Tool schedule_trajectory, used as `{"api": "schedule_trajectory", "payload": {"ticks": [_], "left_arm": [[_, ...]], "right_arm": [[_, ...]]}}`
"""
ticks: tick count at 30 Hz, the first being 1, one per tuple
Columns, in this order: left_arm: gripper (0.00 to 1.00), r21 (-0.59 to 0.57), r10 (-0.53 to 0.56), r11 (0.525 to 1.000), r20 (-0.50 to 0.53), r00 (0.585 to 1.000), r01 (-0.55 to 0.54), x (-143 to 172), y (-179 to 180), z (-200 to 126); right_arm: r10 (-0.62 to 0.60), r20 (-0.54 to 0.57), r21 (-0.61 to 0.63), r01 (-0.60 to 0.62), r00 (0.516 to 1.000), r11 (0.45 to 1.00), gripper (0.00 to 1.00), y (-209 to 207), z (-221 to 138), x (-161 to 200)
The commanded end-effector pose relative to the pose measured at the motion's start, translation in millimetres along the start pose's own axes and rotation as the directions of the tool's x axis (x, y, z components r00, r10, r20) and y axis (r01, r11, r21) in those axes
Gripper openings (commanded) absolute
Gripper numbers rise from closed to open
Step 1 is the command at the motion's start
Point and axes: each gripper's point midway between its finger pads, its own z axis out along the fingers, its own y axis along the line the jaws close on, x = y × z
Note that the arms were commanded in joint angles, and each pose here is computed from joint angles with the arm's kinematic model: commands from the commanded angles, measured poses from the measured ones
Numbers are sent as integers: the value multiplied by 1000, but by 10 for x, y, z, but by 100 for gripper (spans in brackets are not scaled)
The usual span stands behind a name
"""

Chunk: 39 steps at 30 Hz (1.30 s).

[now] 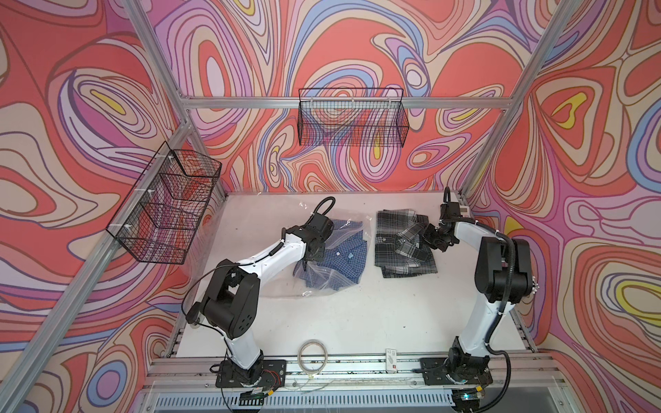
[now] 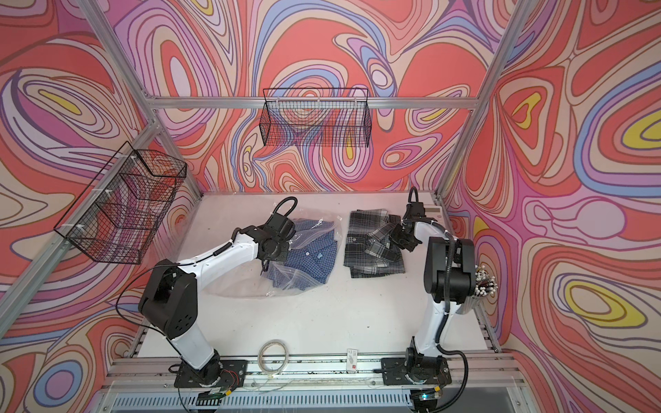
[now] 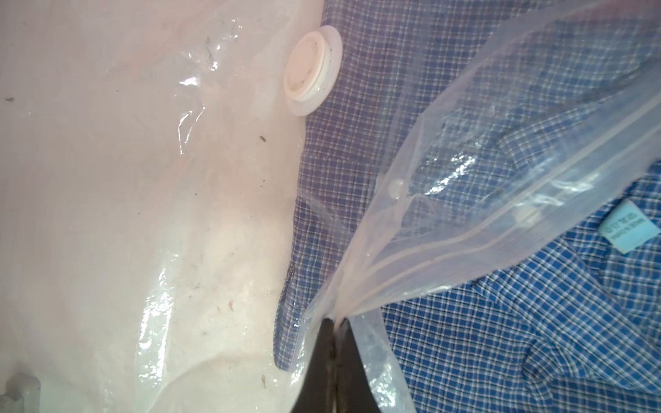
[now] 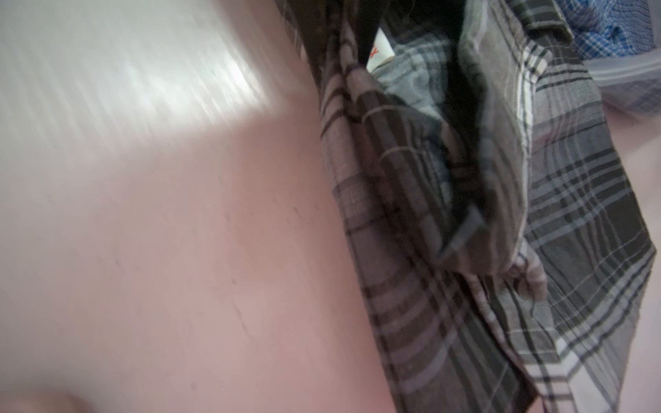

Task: Take the shirt out of the vacuum bag
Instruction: Place the shirt at the center of the board.

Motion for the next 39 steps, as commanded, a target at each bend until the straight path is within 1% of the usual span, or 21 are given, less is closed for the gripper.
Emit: {"api": "schedule_trajectory", "payload": {"ticks": [1,3,7,12,13,15,18,20,22,25,28,30,32,35,39], "left_arm": [[0,-47,-13,999,2,1000,13,40,195,-63],[0,-45,-14,999,1,1000,14,37,193,-71],[0,-48,-11,999,9,1000,11,4,207,-107],[0,-47,-13,999,10,1000,14,8,218,-114],[0,-45,-13,999,9,1000,14,13,213,-111],[0,-43,-17,999,9,1000,18,13,214,-113],[0,-43,-17,999,14,1000,17,-1,215,-130],[0,-42,-13,999,15,1000,14,1,213,-131],[0,-38,-13,999,15,1000,14,-4,202,-126],[0,-29,-16,999,14,1000,17,-19,181,-120],[0,-21,-21,1000,21,1000,22,-51,167,-137],[0,-19,-23,1000,25,999,23,-63,166,-153],[0,-19,-24,1000,30,999,24,-71,172,-171],[0,-17,-28,999,35,999,28,-81,180,-194],[0,-13,-30,999,42,999,31,-76,188,-222]], "right_arm": [[19,49,-44,-17,999,999,0,116,87,-171],[17,55,-56,-14,998,998,0,128,143,-198],[-68,63,-40,71,996,997,0,143,208,-290],[-192,10,56,192,981,980,0,71,237,-401],[-212,8,73,211,977,975,2,63,219,-444],[-237,28,93,234,971,968,10,87,140,-537],[-263,79,112,253,962,961,25,186,-84,-667],[-328,133,195,300,935,934,40,289,-280,-721],[-411,159,274,360,898,892,51,461,-424,-710],[-490,150,292,435,859,852,55,793,-511,-561],[-530,137,278,481,837,832,60,1074,-485,-335],[-541,129,219,508,831,833,66,1295,-406,-124],[-566,108,176,545,817,820,71,1490,-272,121],[-582,72,156,567,810,809,73,1618,-52,373],[-582,35,151,571,813,807,75,1673,193,524]]}}
